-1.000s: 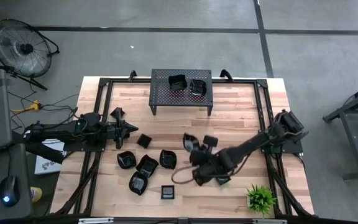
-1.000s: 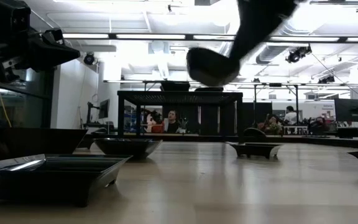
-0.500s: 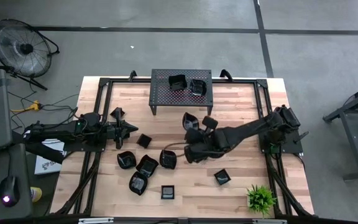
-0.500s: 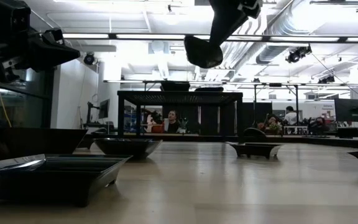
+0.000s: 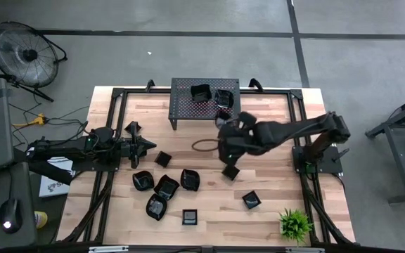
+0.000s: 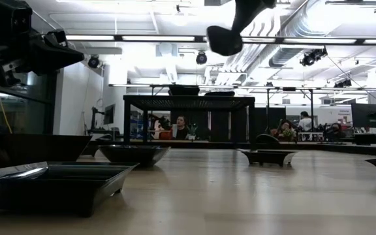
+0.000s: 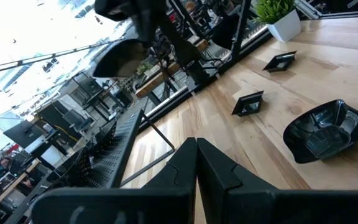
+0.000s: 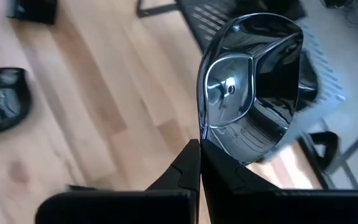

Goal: Pick & Place Mini shaped plates
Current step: Stack the leaf-shaped plate on top of the leaf-shaped plate on the shelf

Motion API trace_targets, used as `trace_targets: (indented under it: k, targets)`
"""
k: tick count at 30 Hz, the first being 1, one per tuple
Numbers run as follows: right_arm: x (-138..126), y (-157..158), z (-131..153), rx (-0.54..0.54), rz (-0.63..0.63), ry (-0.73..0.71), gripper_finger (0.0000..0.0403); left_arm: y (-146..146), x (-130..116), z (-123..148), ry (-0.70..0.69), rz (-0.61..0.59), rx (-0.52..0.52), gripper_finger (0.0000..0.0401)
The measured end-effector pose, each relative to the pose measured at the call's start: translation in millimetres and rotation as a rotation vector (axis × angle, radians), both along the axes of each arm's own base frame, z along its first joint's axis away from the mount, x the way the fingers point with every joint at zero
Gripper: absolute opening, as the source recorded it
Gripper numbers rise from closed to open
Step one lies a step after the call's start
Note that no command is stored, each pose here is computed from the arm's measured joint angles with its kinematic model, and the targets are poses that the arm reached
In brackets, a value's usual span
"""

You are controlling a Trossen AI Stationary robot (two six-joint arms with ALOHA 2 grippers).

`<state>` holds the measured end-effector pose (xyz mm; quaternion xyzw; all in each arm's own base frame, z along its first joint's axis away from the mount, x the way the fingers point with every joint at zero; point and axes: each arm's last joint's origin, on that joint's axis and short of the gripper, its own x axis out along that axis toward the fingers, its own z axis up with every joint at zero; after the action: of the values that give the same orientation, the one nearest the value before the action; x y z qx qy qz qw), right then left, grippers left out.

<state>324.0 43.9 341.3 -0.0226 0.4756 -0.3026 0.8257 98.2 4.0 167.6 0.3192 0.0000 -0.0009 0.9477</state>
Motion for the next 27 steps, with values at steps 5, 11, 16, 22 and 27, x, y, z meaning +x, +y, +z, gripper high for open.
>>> trace_targets:
  k: [5, 11, 16, 22, 27]
  targets:
    - [-17.3, -22.6, 13.9, -0.039, -0.001, 0.063, 0.0000, 0.0, 0.0, 0.0, 0.000, 0.001, 0.000, 0.0003]
    - [-18.9, -52.5, 15.7, -0.072, -0.008, 0.127, 0.0000, 0.0, 0.0, 0.0, 0.000, 0.000, 0.000, 0.0003]
    - [-14.5, -78.3, 14.5, -0.089, -0.021, 0.143, 0.0000, 0.0, 0.0, 0.0, 0.000, 0.000, 0.000, 0.0003]
    - [-1.1, -103.9, 1.3, -0.082, -0.020, 0.183, 0.0000, 0.0, 0.0, 0.0, 0.000, 0.001, 0.000, 0.0003]
    - [11.9, -121.4, -11.9, -0.053, -0.048, 0.169, 0.0000, 0.0, 0.0, 0.0, 0.000, 0.000, 0.000, 0.0003]
